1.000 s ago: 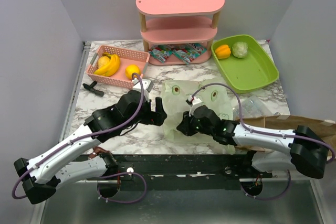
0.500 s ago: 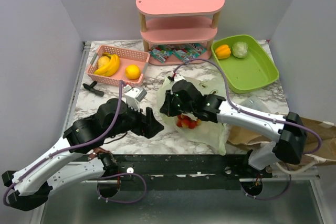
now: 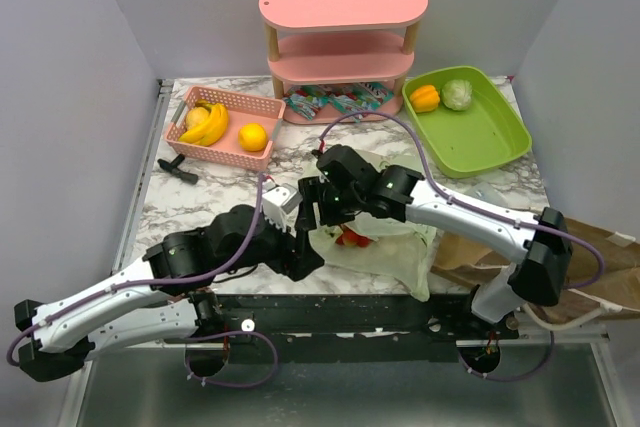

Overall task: Place the food into the grocery bag and tie it
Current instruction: Adjust the grocery bag at the center of the board.

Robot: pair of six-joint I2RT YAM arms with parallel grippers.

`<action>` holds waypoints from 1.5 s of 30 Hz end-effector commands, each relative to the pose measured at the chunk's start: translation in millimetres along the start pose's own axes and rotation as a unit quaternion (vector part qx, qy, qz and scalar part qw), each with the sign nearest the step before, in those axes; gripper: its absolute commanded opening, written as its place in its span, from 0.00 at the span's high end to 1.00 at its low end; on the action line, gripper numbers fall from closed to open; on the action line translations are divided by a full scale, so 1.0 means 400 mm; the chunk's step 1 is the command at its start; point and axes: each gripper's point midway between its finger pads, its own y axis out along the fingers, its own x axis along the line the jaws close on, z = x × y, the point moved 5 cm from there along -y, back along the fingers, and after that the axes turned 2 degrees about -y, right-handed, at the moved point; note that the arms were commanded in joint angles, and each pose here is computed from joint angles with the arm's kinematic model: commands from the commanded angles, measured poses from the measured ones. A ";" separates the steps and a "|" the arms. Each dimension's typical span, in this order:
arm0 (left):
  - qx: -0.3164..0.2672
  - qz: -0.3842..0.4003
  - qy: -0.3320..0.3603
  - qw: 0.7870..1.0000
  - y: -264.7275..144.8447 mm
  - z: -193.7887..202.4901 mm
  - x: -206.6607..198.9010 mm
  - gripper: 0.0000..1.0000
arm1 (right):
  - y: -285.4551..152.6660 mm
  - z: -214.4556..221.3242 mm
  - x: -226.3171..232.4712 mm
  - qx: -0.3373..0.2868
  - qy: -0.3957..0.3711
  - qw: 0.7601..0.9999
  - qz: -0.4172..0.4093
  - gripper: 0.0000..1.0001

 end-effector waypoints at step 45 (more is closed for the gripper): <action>-0.064 0.026 -0.053 0.996 -0.021 0.006 0.009 0.29 | 0.062 0.151 -0.109 -0.027 -0.169 0.982 -0.086 0.17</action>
